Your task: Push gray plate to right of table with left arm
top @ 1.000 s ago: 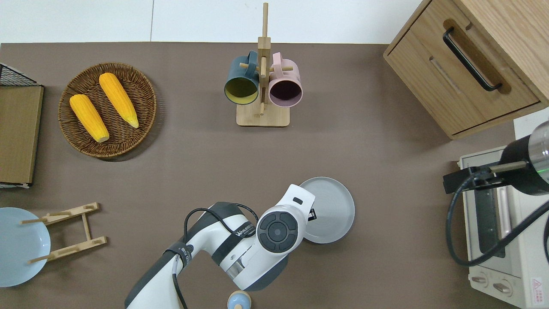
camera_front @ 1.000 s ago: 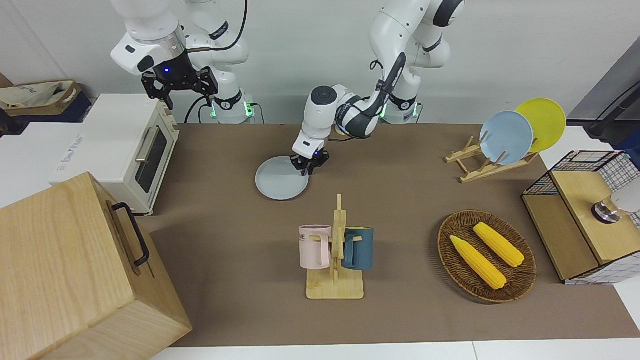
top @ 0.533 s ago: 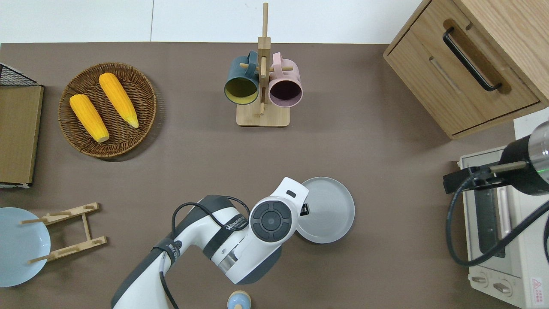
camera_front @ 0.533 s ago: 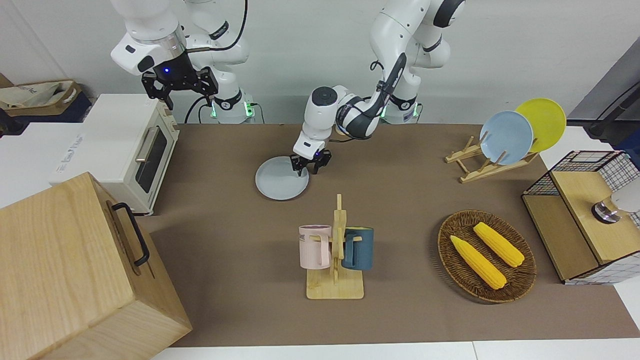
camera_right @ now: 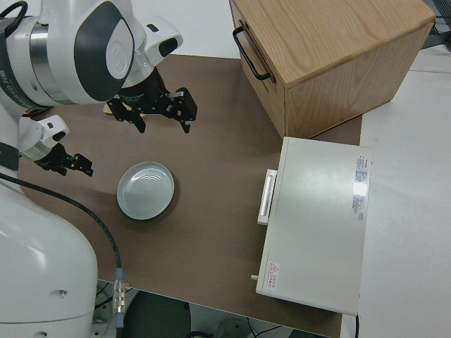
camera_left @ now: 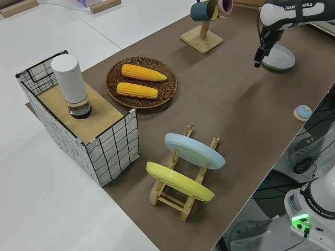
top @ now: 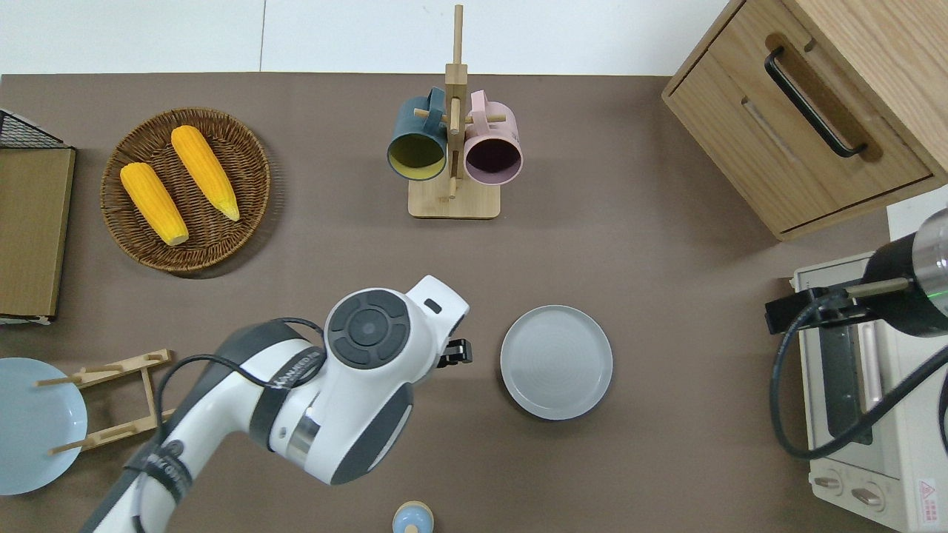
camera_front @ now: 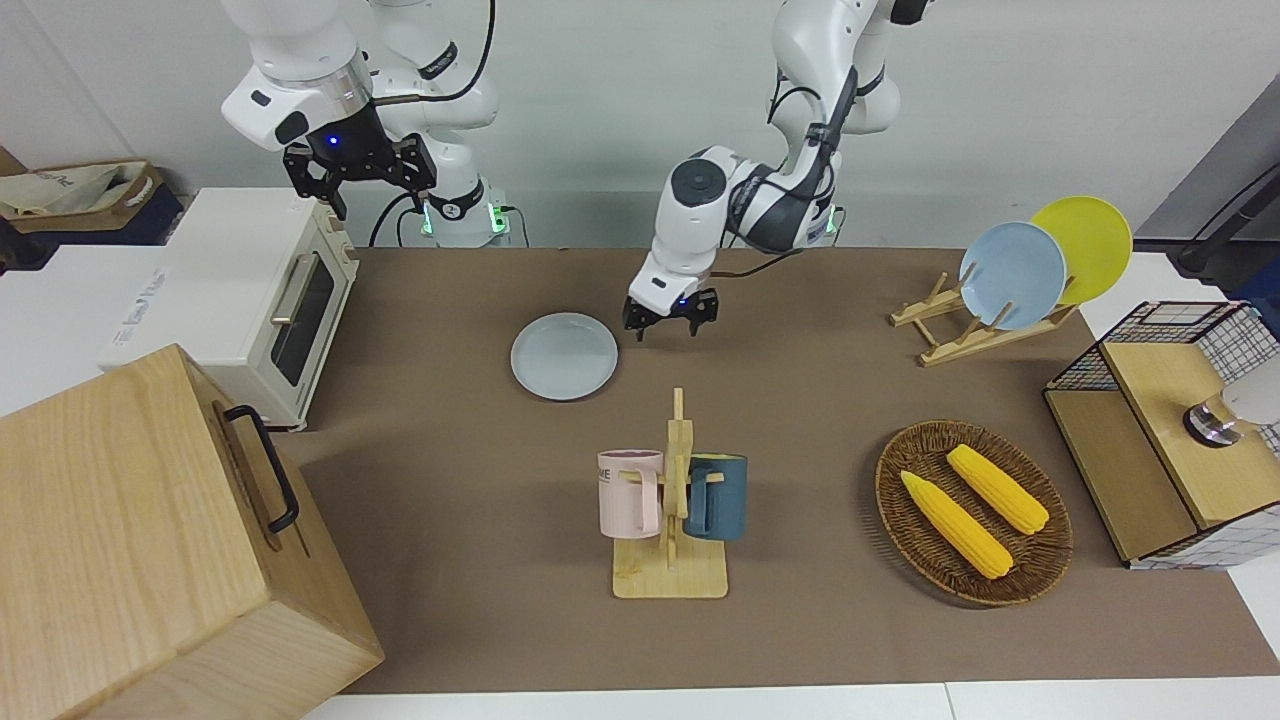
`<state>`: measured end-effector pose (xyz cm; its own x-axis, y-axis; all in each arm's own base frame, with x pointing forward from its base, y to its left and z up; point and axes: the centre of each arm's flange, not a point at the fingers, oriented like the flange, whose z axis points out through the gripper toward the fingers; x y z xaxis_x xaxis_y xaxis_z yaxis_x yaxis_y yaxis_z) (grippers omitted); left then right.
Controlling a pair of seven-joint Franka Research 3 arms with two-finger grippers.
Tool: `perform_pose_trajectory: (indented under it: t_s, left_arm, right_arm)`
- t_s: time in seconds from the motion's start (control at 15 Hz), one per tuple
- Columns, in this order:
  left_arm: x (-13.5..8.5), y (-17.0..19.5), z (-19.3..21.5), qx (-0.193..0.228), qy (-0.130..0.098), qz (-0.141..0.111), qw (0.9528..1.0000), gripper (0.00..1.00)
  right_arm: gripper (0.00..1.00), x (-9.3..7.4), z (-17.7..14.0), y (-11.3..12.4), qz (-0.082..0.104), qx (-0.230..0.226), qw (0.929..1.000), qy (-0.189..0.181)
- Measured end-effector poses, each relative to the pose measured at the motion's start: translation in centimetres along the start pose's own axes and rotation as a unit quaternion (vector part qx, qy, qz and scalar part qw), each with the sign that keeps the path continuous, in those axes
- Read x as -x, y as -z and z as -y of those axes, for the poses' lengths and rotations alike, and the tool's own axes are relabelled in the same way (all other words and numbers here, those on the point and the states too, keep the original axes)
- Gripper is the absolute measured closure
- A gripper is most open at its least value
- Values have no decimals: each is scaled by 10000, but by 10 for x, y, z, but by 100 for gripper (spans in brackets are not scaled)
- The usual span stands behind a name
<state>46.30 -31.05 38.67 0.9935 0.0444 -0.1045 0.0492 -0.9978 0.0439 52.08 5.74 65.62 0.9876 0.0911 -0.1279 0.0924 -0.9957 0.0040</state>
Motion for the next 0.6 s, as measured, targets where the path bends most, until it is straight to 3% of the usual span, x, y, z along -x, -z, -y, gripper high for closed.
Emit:
perform_pose_trajectory:
  t_s: [0.33, 0.6]
  left_arm:
    - [-22, 81, 82, -254, -290, 263, 9989, 0]
    - [-45, 135, 139, -183, -418, 291, 9985, 0]
  right_arm:
    - [1, 0, 0, 0, 0, 0, 10000, 0]
    - [1, 0, 0, 0, 0, 0, 10000, 0]
